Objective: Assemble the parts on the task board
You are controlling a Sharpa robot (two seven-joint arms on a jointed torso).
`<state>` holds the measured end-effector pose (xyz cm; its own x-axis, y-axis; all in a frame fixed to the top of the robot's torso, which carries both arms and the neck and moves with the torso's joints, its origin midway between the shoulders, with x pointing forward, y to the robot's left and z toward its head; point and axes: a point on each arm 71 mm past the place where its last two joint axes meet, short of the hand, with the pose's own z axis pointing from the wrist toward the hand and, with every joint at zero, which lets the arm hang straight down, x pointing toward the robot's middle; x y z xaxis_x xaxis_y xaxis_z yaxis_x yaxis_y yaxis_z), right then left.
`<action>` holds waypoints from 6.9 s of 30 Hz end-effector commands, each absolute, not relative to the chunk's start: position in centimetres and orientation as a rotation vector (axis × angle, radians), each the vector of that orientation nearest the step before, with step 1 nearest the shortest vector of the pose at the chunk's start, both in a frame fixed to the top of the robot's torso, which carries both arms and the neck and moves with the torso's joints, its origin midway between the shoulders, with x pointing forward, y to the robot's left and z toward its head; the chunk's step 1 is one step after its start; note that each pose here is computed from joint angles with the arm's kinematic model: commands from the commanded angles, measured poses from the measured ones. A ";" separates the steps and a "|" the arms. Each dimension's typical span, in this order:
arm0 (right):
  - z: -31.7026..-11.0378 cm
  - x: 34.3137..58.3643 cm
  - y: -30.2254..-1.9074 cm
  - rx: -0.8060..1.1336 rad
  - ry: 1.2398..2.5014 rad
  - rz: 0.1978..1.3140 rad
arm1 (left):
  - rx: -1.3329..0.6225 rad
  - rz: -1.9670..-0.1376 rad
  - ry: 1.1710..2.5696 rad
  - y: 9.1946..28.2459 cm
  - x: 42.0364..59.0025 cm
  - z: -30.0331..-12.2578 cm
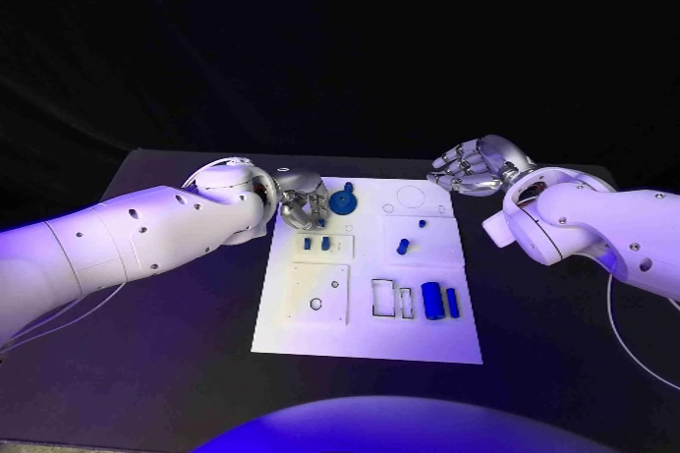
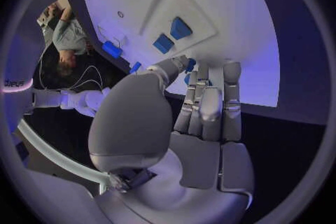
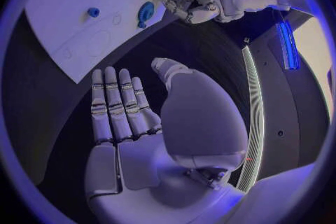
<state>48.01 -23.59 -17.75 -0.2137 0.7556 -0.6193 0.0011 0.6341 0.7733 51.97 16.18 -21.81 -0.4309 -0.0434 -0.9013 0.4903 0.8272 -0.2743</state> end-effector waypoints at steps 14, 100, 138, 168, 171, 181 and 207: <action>-17.8 48.1 -23.9 0.588 1.674 0.777 | 0.258 -0.656 1.886 17.5 51.8 -21.2; -23.4 47.9 -18.9 -0.353 1.821 0.383 | -0.935 -1.558 1.661 22.8 49.1 -17.4; -21.4 46.8 -19.4 -0.276 1.617 0.377 | -0.932 -1.522 1.693 23.0 49.2 -17.6; -19.6 39.9 -9.5 -0.374 1.623 0.760 | -0.961 -1.538 1.682 22.4 49.4 -17.8; -20.2 39.6 -8.8 -0.383 1.637 0.776 | -0.964 -1.537 1.680 22.4 49.4 -17.8; -22.7 38.9 -7.1 -0.404 1.693 0.813 | -0.969 -1.538 1.686 22.2 49.4 -17.9; -25.0 38.7 -6.1 -0.432 1.747 0.810 | -0.966 -1.547 1.707 21.9 49.3 -18.0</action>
<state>38.86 -6.18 -24.81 -0.3201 0.1341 -0.9379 -0.6344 0.7049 0.3173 49.39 22.15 -18.05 -0.5171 -0.8559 0.0079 -0.1001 0.0513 -0.9937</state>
